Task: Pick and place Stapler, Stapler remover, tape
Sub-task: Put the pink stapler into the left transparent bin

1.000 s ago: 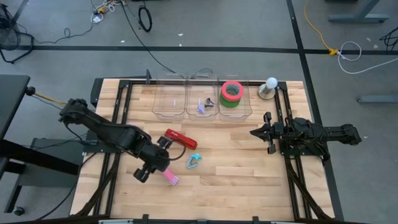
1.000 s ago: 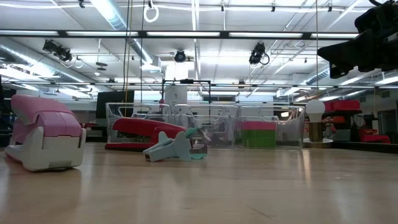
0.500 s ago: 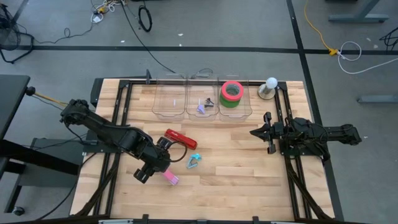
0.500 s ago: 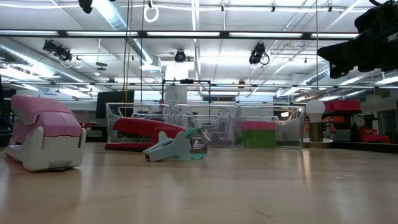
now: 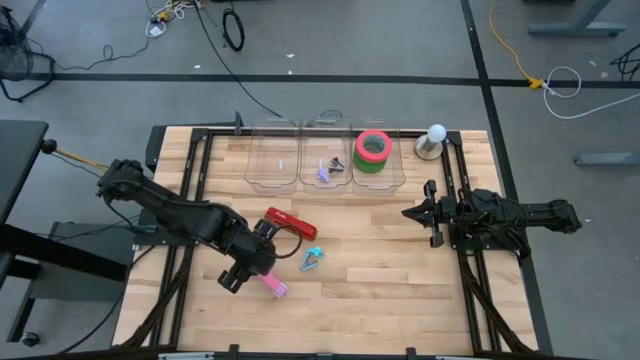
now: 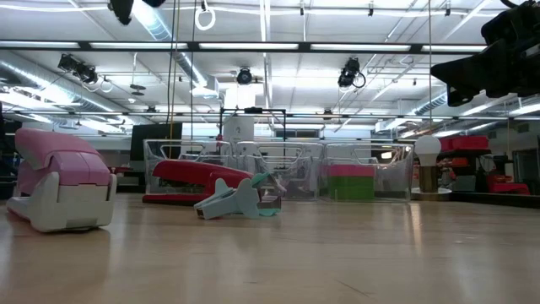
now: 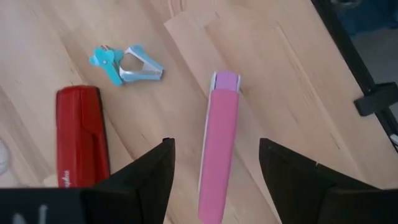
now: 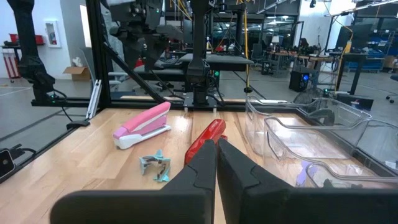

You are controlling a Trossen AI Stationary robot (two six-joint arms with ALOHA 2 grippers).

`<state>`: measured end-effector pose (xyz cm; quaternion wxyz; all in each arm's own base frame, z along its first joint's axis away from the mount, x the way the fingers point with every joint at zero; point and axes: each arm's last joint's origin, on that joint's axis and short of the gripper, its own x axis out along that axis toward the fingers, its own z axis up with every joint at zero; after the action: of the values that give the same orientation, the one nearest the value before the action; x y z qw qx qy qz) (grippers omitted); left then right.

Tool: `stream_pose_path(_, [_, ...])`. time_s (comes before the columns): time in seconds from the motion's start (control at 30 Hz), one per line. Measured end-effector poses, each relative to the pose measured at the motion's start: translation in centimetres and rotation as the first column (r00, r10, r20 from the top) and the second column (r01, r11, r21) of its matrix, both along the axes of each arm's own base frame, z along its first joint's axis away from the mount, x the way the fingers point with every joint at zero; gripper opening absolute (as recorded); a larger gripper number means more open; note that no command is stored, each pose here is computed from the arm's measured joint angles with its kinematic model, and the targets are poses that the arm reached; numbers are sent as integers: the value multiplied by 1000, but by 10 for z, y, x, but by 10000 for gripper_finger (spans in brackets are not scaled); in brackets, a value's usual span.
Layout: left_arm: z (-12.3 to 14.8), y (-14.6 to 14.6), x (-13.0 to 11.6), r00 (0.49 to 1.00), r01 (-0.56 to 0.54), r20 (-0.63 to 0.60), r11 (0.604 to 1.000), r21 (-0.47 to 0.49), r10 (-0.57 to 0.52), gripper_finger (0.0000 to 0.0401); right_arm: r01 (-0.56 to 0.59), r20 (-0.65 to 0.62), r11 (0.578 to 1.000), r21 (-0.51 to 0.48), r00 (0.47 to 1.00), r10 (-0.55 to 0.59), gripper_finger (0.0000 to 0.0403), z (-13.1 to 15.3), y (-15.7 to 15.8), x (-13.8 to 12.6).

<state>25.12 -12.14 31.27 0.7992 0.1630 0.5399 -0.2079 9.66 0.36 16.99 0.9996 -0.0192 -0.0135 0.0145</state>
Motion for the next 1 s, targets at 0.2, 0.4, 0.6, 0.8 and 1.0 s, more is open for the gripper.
stream_pose_path(0.2, [-23, -3, -5, 998, 22, -62, 1000, 3, -22, 236, 0, 0, 1000, 0, 1000, 0, 18, 0, 0, 0])
stream_pose_path(0.4, [-37, -8, -8, 997, 46, -69, 999, 7, -45, 237, -1, 0, 1000, 0, 1000, 1, 18, 0, 0, 0])
stream_pose_path(0.6, [-48, -13, -8, 998, 56, -39, 998, 12, -56, 237, -1, 0, 1000, 0, 1000, 1, 18, 0, 0, 0])
stream_pose_path(0.8, [-58, -11, -10, 997, 64, -55, 997, 31, -62, 237, 0, 0, 1000, 0, 1000, 0, 18, 0, 0, 0])
stream_pose_path(1.0, [-69, -11, -11, 996, 70, -50, 997, 22, -69, 252, 0, 0, 1000, 0, 1000, 0, 18, 0, 0, 0])
